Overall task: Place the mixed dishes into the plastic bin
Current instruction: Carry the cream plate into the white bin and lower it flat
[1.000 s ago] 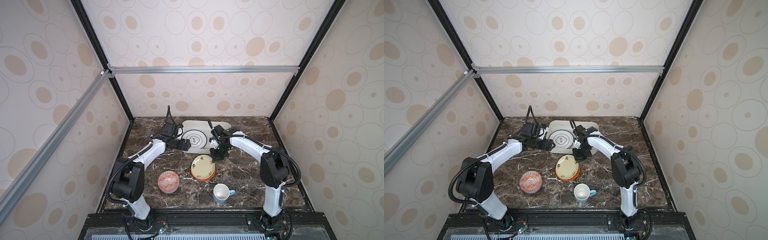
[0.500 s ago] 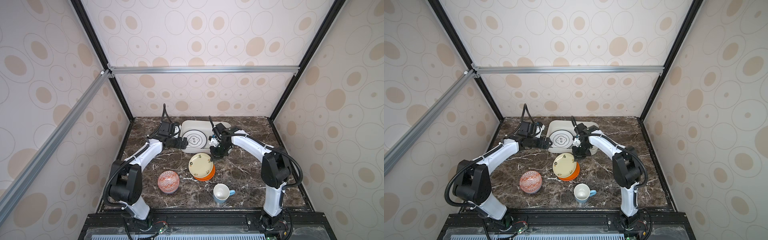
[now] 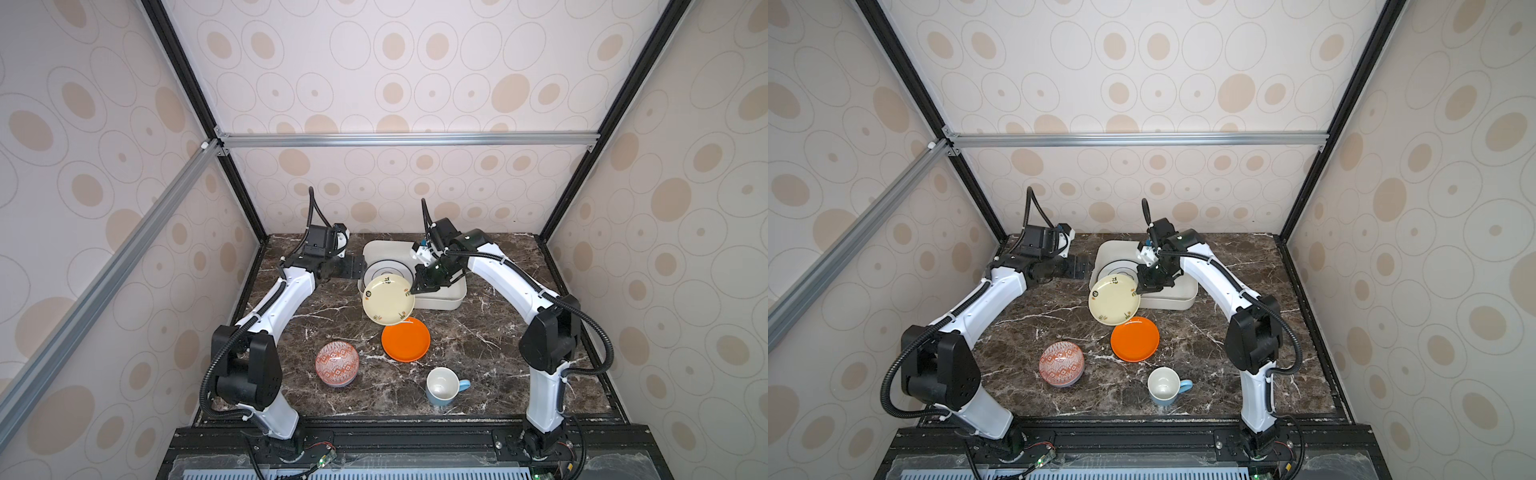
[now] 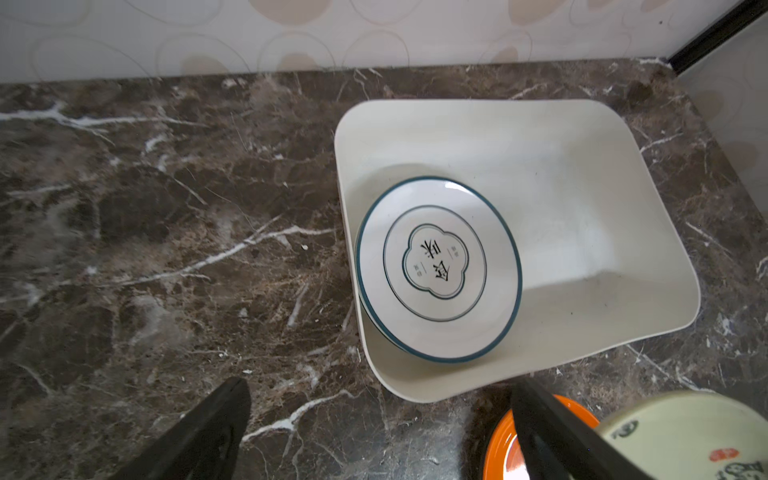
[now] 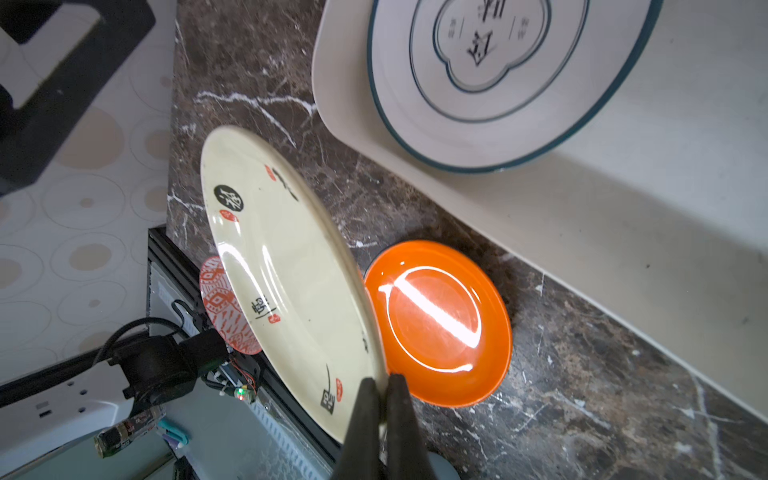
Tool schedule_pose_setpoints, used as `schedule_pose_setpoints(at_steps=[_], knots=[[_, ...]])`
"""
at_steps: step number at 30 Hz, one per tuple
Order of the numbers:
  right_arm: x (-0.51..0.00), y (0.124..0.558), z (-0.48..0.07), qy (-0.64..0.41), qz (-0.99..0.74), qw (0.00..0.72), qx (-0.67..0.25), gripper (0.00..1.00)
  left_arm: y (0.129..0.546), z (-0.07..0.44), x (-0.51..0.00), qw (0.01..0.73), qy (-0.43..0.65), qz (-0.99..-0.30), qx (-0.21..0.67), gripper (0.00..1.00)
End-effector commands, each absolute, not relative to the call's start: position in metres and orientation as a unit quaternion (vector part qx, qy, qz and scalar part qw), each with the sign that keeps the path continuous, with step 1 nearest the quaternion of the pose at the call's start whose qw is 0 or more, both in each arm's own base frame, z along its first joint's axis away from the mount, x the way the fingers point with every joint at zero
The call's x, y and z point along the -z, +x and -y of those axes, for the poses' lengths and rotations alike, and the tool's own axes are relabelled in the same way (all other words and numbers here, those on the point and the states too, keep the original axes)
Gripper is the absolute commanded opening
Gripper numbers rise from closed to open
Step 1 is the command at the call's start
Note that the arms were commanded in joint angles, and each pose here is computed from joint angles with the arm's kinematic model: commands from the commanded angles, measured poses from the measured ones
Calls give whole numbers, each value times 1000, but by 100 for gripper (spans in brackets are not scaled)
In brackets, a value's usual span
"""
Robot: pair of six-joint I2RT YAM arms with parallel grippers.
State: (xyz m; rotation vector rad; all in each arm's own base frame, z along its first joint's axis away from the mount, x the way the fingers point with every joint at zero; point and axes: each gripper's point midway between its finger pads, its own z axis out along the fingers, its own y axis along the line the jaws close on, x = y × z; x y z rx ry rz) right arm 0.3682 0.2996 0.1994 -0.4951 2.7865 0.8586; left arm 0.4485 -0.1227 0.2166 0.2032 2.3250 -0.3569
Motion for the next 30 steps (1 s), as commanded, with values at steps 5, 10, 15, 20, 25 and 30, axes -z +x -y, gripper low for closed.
schedule_pose_setpoints(at_steps=[5, 10, 15, 20, 25, 30], knots=[[-188, 428, -303, -139, -938, 106, -298, 0, 458, 104, -258, 424, 69, -895, 123, 99], [-176, 466, -305, -116, -936, 125, -309, 0, 465, 97, -258, 428, 61, -894, 120, 99], [-152, 490, -302, -88, -937, 129, -311, 0, 476, 97, -256, 426, 56, -894, 124, 99], [-129, 498, -299, -79, -942, 122, -302, 0, 487, 99, -250, 417, 57, -898, 128, 99], [-108, 502, -302, -68, -944, 111, -303, 0, 497, 103, -244, 409, 60, -901, 136, 99], [-97, 505, -303, -62, -946, 105, -300, 6, 502, 107, -238, 401, 59, -902, 150, 99]])
